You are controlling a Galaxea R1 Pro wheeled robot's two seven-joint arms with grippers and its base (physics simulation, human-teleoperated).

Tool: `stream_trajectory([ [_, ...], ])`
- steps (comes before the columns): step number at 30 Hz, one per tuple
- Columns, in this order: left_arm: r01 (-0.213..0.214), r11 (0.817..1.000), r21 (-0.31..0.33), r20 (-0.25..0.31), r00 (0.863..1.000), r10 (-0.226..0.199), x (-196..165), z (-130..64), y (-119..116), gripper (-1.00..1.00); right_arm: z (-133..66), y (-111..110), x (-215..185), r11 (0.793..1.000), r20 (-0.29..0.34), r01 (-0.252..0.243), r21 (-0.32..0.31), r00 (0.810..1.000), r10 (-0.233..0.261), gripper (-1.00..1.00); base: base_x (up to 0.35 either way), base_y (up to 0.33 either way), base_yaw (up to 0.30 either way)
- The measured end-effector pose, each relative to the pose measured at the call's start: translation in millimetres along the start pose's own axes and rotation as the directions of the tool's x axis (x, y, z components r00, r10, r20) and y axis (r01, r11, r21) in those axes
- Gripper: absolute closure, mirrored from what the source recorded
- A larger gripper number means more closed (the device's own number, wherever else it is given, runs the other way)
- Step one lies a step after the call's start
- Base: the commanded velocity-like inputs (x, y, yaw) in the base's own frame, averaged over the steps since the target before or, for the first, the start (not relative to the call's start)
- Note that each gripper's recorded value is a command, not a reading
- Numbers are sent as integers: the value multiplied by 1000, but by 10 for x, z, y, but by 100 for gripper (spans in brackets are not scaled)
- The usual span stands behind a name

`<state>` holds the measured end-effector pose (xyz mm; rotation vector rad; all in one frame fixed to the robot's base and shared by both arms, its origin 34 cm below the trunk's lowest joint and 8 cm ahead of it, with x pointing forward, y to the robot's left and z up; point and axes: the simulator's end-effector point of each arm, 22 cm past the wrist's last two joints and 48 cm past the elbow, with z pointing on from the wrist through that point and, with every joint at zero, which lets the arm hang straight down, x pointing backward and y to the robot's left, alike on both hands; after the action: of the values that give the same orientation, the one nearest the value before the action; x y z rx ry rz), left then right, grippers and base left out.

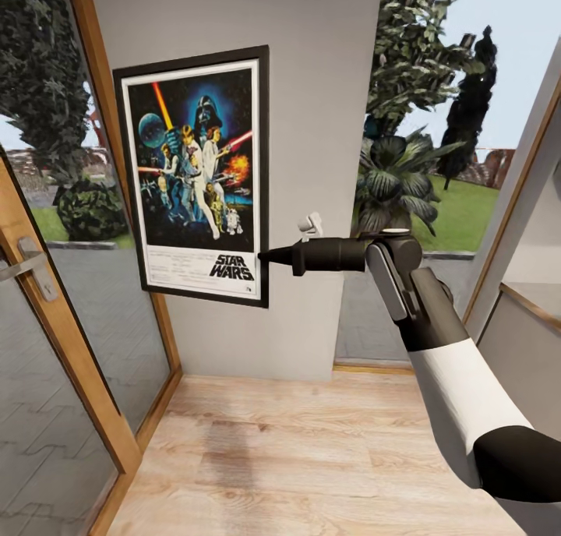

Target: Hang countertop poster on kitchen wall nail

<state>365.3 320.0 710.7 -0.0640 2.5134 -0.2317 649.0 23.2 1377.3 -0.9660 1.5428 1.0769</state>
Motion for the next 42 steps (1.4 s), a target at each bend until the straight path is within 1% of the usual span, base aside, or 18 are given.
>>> stream_trajectory([
  [28,1,1000,-1,0,1000,-1,0,-1,5,-100,-35,-31,-19,1000,-1,6,9,1000,-6,100,0,0,0],
  [42,1,1000,-1,1,1000,-1,-5,-1,5,-100,-35,-29,-23,1000,0,8,9,1000,-8,100,55,0,0],
])
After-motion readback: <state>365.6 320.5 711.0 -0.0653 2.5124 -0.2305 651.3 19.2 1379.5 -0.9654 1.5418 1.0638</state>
